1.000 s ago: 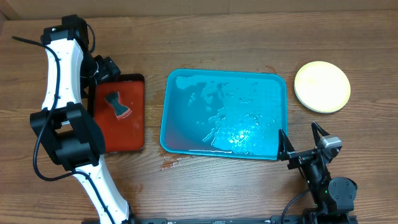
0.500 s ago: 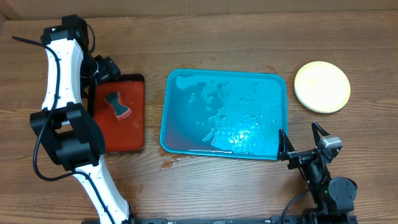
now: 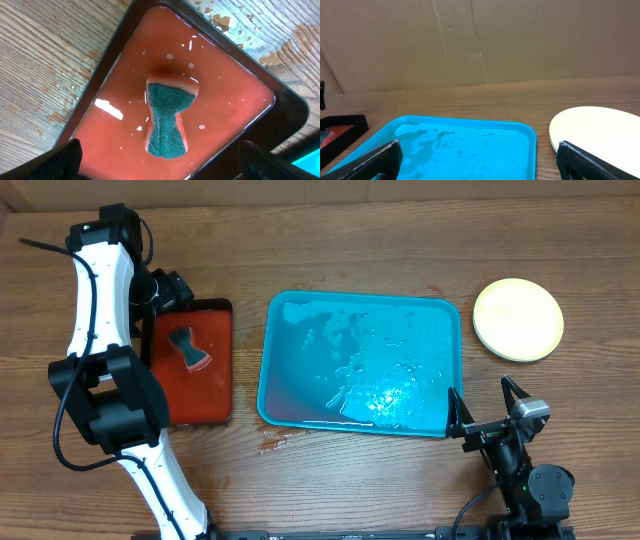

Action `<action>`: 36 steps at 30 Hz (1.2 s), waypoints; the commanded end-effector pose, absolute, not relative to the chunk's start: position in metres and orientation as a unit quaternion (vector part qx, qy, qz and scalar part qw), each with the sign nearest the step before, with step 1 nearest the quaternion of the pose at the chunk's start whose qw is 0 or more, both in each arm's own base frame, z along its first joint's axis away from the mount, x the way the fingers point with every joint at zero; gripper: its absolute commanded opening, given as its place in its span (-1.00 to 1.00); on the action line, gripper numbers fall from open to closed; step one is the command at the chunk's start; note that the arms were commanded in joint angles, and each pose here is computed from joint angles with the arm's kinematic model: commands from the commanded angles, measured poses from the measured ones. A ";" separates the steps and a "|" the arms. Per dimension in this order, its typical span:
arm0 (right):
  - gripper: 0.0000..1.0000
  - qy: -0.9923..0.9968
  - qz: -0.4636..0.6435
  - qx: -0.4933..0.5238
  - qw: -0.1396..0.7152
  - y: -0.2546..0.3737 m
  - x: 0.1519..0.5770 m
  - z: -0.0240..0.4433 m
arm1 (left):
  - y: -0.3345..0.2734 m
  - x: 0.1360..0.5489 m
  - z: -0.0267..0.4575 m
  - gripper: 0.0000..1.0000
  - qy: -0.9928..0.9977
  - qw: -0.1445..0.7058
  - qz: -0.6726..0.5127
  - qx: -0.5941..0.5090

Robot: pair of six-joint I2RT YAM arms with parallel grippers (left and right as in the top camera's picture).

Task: Clean dirty plates on tray and stack at the side

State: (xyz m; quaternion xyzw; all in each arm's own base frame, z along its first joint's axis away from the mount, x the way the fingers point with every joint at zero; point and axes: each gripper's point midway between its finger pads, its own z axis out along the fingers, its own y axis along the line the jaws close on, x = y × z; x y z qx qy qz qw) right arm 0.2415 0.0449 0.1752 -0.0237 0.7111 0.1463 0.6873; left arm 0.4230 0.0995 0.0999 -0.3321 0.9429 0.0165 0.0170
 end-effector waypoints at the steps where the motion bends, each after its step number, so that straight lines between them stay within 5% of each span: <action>1: 1.00 0.710 0.142 -0.024 0.690 0.044 0.242 0.173 | 0.098 0.425 0.105 0.99 0.947 0.025 0.016 -0.320; 8: 1.00 0.710 0.142 -0.024 0.690 0.044 0.242 0.173 | 0.094 0.413 0.156 1.00 0.953 0.066 0.033 -0.293; 17: 1.00 0.710 0.142 -0.024 0.690 0.044 0.242 0.173 | 0.060 0.409 0.250 1.00 0.934 0.278 0.009 -0.225; 26: 1.00 0.710 0.142 -0.024 0.690 0.044 0.242 0.173 | -0.001 0.329 0.224 1.00 0.923 0.380 -0.005 -0.056; 30: 1.00 0.710 0.142 -0.024 0.690 0.044 0.242 0.173 | -0.002 0.268 0.203 1.00 0.912 0.407 -0.009 -0.052; 36: 1.00 0.710 0.142 -0.024 0.690 0.044 0.242 0.173 | 0.003 0.230 0.192 1.00 0.885 0.462 -0.007 -0.057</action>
